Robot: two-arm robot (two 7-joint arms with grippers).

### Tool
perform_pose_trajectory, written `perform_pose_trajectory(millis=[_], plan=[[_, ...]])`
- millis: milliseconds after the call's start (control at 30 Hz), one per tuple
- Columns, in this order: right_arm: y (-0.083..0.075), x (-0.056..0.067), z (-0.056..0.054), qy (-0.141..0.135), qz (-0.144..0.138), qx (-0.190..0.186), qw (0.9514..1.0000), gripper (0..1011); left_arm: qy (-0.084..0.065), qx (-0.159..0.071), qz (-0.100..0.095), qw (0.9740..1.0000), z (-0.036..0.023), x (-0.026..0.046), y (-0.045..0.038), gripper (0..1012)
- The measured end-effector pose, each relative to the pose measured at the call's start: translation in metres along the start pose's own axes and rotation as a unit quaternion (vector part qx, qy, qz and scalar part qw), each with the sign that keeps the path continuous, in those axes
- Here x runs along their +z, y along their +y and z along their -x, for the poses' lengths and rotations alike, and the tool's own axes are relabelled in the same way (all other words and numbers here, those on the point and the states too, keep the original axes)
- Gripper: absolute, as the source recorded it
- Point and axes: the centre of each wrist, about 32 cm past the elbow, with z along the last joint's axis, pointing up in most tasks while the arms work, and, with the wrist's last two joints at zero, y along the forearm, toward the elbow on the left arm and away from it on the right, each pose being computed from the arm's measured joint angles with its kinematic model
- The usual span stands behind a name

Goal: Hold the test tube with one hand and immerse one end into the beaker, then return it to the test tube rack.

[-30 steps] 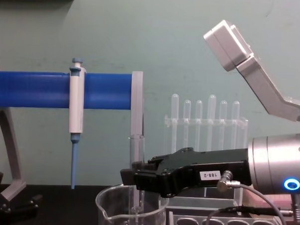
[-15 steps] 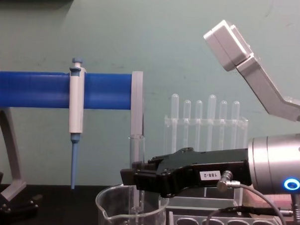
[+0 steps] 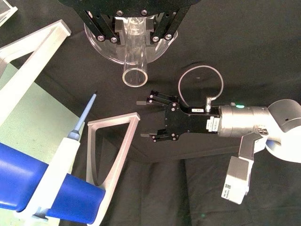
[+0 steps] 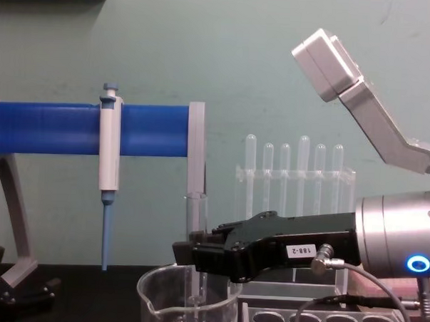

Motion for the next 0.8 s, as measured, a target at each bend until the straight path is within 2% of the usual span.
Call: perform_pose_trajectory(millis=[800], plan=[[0.0000,0.0000,0.0000,0.000,0.000,0.000,1.0000,241,0.000,0.000,0.000,1.0000,0.0000,0.0000,0.0000,1000]])
